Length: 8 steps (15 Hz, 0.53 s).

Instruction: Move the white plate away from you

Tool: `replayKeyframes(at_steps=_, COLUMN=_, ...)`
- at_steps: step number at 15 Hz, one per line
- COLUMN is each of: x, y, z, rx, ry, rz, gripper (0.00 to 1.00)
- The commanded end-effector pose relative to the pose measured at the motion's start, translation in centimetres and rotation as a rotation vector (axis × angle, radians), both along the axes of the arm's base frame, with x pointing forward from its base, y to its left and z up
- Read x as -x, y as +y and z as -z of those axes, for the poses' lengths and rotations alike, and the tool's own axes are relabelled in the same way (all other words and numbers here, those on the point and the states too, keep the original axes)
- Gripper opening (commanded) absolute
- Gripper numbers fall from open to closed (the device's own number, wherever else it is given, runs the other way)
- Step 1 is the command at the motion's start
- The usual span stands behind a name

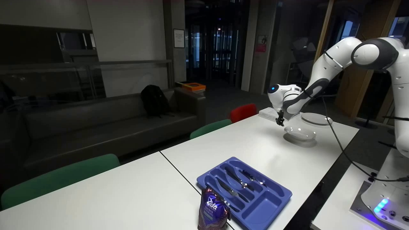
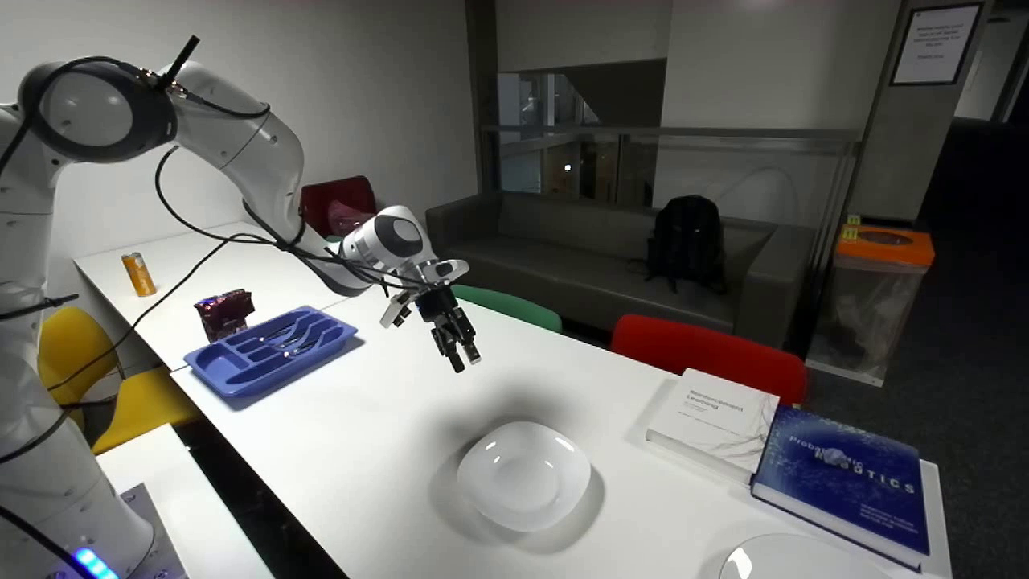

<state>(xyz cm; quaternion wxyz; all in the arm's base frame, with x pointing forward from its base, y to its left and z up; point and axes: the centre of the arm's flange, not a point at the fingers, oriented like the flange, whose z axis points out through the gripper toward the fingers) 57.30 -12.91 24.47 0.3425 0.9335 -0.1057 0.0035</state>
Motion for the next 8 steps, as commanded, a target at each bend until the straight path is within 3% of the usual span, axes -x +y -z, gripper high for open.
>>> replayKeyframes(at_steps=1, x=-0.5, y=-0.6, z=1.4, rx=0.037, ry=0.035, rz=-0.019, gripper=1.0)
replayKeyframes(at_steps=6, x=0.4, y=-0.6, z=3.5, rx=0.044, ry=0.062, rz=-0.024, gripper=1.0)
replayKeyframes(at_steps=8, x=0.6, y=-0.4, z=3.8, rx=0.012, ry=0.066, rz=-0.003, gripper=1.0)
